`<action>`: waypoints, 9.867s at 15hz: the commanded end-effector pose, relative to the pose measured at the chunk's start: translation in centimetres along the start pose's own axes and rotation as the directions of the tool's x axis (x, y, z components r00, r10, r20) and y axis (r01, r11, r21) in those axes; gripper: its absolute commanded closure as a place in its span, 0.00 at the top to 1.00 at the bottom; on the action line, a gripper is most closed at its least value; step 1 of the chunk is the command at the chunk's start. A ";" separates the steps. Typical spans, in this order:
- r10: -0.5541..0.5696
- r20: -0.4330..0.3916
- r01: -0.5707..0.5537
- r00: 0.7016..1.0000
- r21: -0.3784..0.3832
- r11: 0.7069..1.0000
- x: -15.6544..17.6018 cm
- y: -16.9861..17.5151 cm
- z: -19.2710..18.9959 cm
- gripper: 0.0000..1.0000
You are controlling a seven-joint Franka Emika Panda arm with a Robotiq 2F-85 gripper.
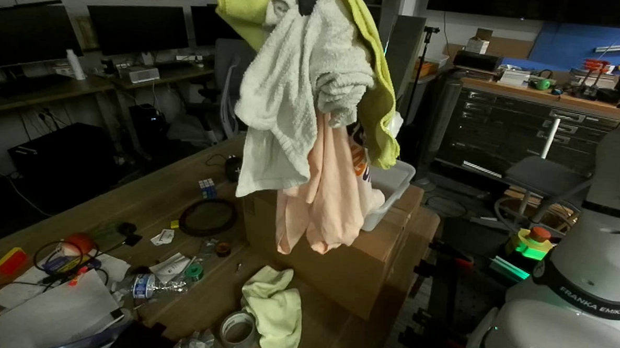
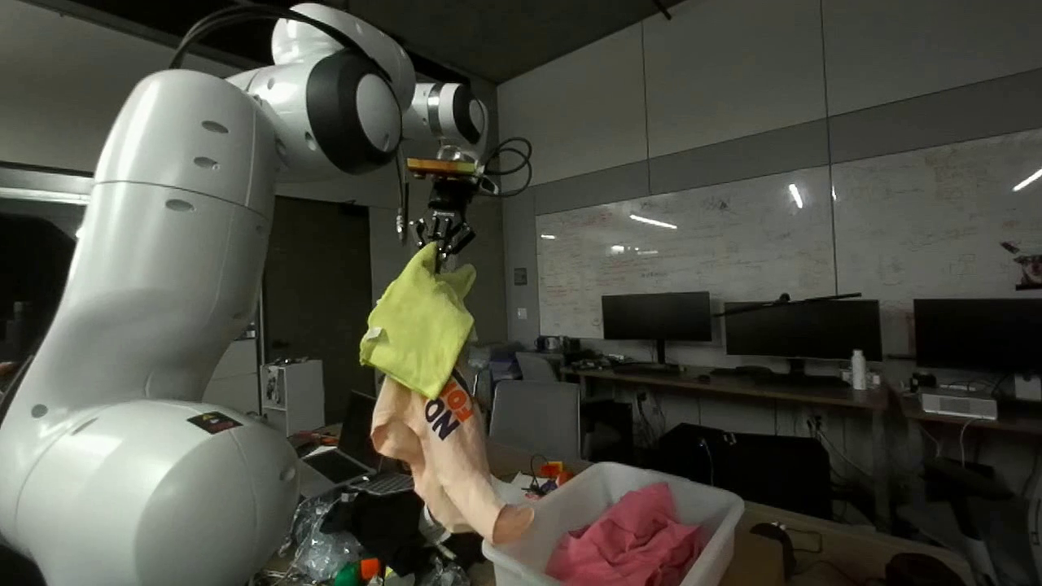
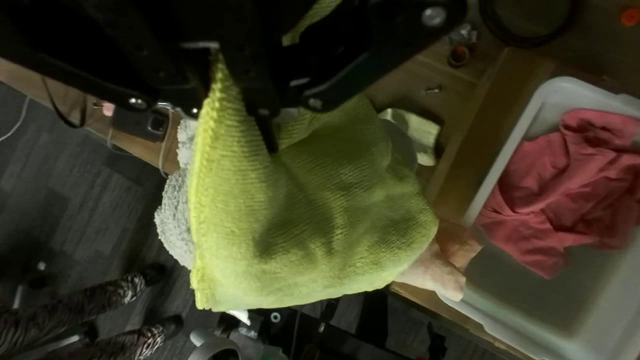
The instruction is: Remove the contents from the storage box and put them on the table
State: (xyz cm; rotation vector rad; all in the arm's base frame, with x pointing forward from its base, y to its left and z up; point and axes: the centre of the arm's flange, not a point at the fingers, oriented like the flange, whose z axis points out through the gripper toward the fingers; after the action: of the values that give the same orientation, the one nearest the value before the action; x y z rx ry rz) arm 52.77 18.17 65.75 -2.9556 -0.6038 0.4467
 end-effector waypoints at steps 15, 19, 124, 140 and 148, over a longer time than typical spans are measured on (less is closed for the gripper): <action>-0.145 0.068 0.144 0.987 0.023 0.989 6.1 -5.2 -0.4 0.06; -0.151 0.102 0.158 0.983 -0.062 0.986 6.3 -4.2 0.6 0.50; 0.147 -0.128 -0.182 0.981 -0.328 0.927 -0.1 3.5 5.5 0.01; 0.000 -0.277 -0.096 0.961 -0.332 0.938 6.6 2.4 7.9 0.31; 0.034 -0.105 -0.086 0.994 -0.540 0.837 4.3 6.6 10.7 0.90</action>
State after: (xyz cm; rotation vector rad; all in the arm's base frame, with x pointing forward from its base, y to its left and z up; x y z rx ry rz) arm 57.58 17.57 53.67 -3.4141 -0.7600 0.0149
